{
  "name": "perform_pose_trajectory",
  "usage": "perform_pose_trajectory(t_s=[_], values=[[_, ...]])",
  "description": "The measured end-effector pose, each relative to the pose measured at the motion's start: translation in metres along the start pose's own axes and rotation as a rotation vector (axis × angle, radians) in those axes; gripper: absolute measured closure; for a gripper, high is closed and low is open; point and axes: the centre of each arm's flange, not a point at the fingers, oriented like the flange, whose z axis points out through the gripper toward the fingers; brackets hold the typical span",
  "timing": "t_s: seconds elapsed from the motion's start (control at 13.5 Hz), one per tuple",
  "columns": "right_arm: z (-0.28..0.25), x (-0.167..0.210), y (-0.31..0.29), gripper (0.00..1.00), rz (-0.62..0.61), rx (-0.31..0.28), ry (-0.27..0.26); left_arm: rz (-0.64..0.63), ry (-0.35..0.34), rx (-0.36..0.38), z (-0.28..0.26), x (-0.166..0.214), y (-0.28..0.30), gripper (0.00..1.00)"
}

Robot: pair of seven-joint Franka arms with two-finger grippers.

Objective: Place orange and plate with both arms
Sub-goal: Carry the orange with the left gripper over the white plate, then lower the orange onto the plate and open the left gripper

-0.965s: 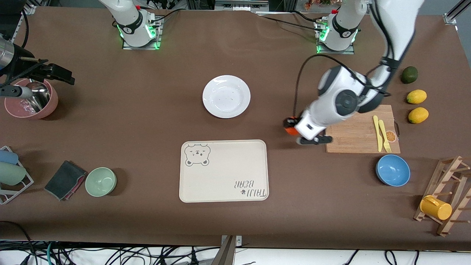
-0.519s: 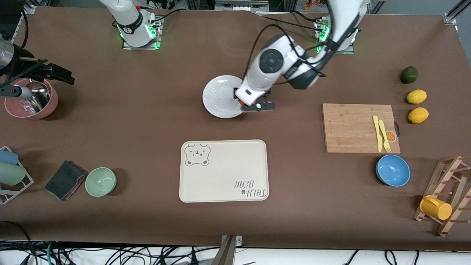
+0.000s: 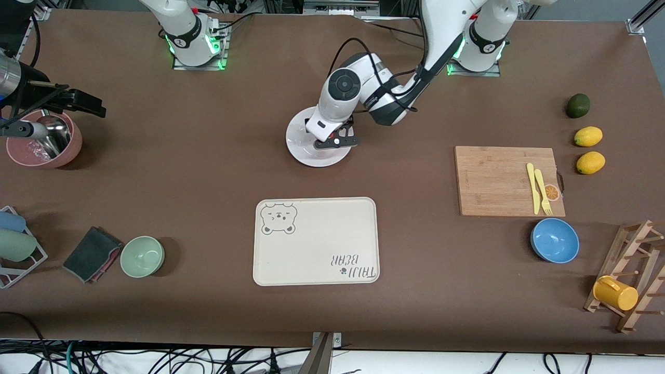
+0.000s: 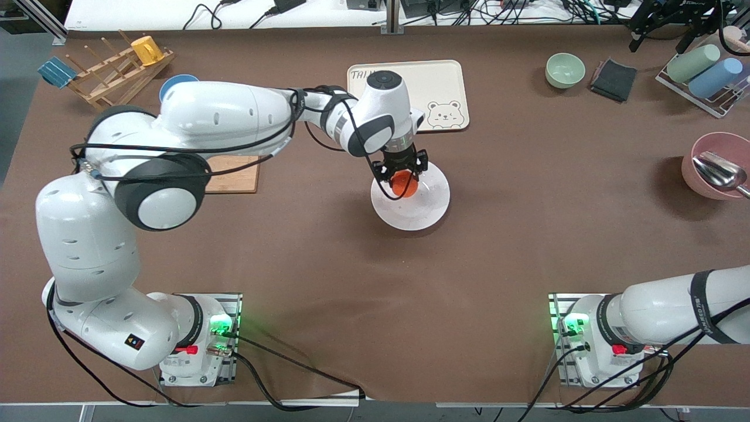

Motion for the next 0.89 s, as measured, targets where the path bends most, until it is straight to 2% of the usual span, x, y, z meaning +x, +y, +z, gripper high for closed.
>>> perform_pose_trajectory(t_s=[0.37,0.59,0.89], values=[[0.000,0.000,0.000,0.00,0.000,0.000,-0.002,-0.025,0.001,-0.005,0.027,0.008,0.009,0.26],[0.002,0.001,0.000,0.00,0.001,0.000,-0.005,-0.028,0.003,-0.008,0.026,0.010,0.009,0.01],[0.006,0.003,0.000,0.00,0.001,-0.001,-0.020,-0.042,0.009,0.010,0.007,0.020,0.007,0.00]])
